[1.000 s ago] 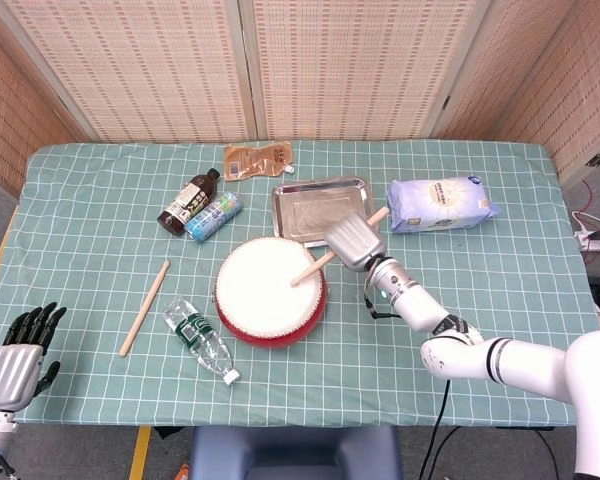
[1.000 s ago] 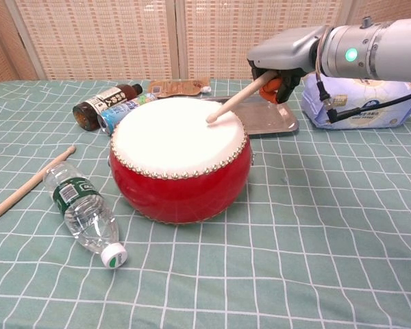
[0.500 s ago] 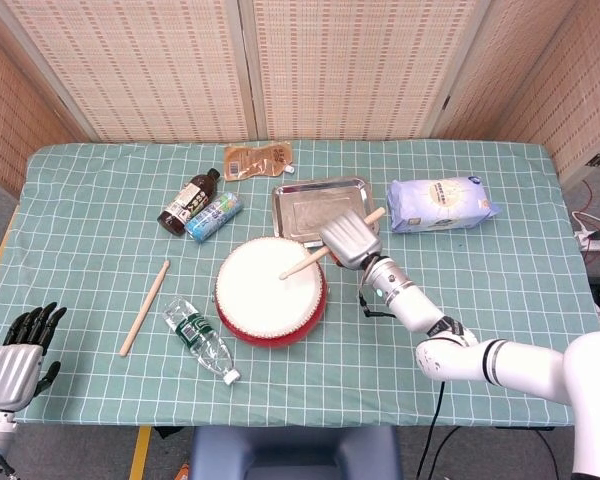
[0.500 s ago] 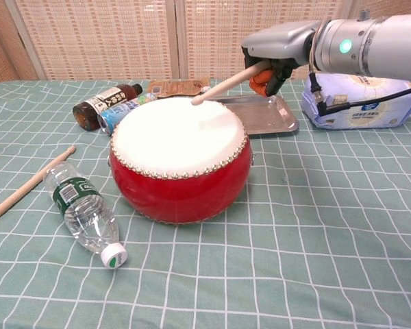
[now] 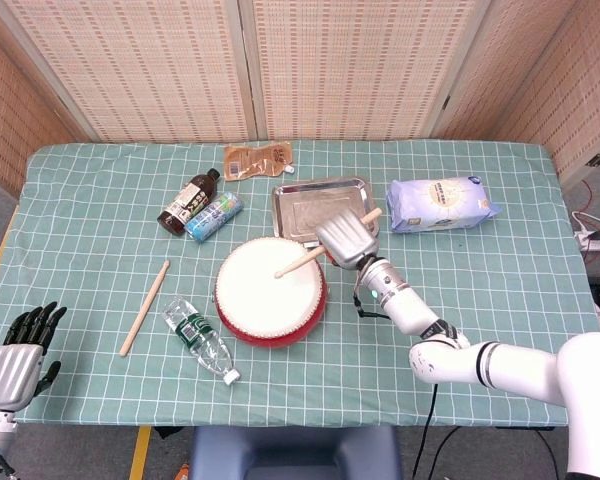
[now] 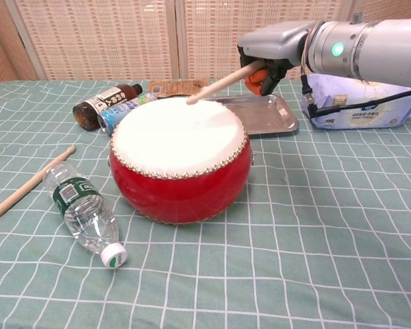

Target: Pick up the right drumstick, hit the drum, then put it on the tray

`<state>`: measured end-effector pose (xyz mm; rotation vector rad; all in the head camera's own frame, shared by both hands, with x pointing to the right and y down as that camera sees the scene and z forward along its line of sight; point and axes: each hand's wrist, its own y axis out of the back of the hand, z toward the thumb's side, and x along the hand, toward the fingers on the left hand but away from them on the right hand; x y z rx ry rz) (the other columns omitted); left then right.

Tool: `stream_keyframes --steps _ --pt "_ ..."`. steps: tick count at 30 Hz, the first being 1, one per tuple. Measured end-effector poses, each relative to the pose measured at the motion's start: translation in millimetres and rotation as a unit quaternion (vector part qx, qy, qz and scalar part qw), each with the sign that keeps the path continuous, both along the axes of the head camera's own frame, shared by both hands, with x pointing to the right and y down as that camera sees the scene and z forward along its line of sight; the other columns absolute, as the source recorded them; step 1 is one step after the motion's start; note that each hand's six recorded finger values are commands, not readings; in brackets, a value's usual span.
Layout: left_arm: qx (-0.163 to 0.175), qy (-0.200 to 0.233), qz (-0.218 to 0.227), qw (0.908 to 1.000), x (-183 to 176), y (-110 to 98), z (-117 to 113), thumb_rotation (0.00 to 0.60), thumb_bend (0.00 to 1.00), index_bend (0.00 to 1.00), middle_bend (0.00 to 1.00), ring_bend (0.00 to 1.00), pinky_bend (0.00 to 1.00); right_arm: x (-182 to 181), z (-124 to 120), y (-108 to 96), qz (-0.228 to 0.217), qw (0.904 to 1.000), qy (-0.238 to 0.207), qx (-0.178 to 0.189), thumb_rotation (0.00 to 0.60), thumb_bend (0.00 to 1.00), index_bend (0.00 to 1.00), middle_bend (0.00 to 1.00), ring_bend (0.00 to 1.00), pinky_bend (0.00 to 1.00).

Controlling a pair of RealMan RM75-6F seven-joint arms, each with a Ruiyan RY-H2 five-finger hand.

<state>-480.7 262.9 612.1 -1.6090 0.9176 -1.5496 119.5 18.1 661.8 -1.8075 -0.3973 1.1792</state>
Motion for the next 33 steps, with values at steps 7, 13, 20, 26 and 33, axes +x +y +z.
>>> stream_keyframes --steps 7,13,20,26,33 --pt "-0.004 -0.003 -0.004 1.0000 -2.4 2.5 0.8 0.600 0.31 0.05 0.00 0.00 0.07 0.7 6.7 3.9 -0.019 0.9997 0.015 0.003 0.600 1.00 1.00 1.00 1.00 0.94" --pt "-0.003 0.001 -0.005 1.0000 -1.6 2.5 1.3 0.600 0.31 0.05 0.00 0.00 0.07 2.1 17.5 7.5 -0.096 0.9867 0.112 0.069 0.600 1.00 1.00 1.00 1.00 0.92" --pt "-0.002 0.000 -0.004 1.0000 -1.2 2.0 1.1 0.600 0.31 0.05 0.00 0.00 0.07 -3.7 5.9 3.4 -0.059 0.9938 0.061 0.072 0.600 1.00 1.00 1.00 1.00 0.93" --pt "-0.003 0.000 -0.003 1.0000 -0.3 2.2 1.8 0.600 0.31 0.05 0.00 0.00 0.07 -5.6 0.4 1.6 0.009 0.9991 -0.038 0.014 0.600 1.00 1.00 1.00 1.00 0.93" --pt "-0.007 -0.003 -0.004 1.0000 -1.4 2.8 3.2 0.600 0.31 0.05 0.00 0.00 0.07 -6.5 11.5 6.1 -0.041 0.9981 0.019 0.043 0.600 1.00 1.00 1.00 1.00 0.93"
